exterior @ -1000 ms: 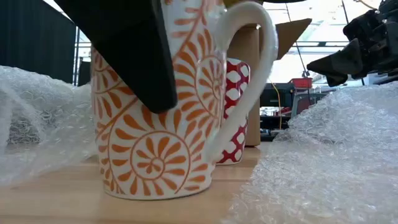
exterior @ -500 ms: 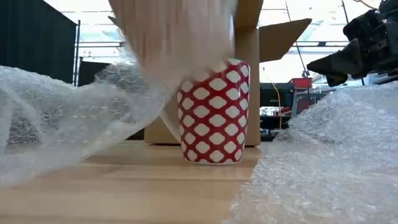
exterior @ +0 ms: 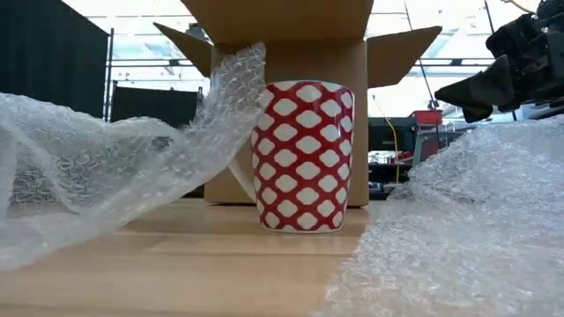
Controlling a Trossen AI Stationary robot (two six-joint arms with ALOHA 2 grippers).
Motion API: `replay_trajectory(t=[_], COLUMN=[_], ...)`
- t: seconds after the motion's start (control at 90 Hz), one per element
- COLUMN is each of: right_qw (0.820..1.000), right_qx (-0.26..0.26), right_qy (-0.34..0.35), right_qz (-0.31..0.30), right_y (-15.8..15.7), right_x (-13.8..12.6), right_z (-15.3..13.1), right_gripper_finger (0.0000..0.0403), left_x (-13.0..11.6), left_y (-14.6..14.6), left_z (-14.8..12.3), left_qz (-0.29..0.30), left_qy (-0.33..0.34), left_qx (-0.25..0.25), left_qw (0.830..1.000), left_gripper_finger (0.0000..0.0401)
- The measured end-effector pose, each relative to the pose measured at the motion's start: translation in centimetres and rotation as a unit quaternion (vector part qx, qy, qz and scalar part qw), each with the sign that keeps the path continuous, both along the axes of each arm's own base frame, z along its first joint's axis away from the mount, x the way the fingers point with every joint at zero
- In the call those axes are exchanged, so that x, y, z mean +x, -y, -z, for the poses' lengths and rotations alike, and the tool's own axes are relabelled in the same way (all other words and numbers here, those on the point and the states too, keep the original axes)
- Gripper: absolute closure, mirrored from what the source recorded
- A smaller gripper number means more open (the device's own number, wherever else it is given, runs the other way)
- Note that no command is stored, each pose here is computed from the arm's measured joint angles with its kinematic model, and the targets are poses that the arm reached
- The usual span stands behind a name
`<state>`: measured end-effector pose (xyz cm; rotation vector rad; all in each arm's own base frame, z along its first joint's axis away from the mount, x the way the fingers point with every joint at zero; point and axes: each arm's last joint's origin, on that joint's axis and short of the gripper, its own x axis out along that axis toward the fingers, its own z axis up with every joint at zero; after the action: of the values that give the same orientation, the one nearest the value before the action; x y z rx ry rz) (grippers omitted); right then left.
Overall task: Wrap mug
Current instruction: Wrap the orange mug with bubble wrap
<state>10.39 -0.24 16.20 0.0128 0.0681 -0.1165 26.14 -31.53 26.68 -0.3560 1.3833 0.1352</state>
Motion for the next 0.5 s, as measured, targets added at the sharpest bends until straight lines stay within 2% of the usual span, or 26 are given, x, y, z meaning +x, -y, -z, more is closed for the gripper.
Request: replay_trajectory(t=[0.089,0.267,0.378,0.5], right_qw=[1.000,1.000,1.000,1.000], right_qx=[0.000,0.000,0.000,0.000], right_qy=[0.000,0.000,0.000,0.000], right_qz=[0.000,0.000,0.000,0.000], right_y=[0.0,0.0,0.0,0.0], right_x=[0.0,0.0,0.0,0.0], right_z=[0.0,0.0,0.0,0.0], right_gripper_finger=[0.0358,0.0358,0.0358,0.0358], left_x=[-0.9,-2.2,-2.5,-2.8], left_y=[0.5,-0.4,-1.6,-3.5], left_z=[1.9,4.1,4.1,2.6], left_qz=[-0.025,-0.062,-0.076,-0.088], left_qy=[-0.011,-0.023,-0.035,-0.061], left_qx=[0.011,0.084,0.143,0.184], left_qw=[1.000,0.994,0.986,0.977], left_gripper_finger=[0.0399,0.0399,0.0399,0.0399])
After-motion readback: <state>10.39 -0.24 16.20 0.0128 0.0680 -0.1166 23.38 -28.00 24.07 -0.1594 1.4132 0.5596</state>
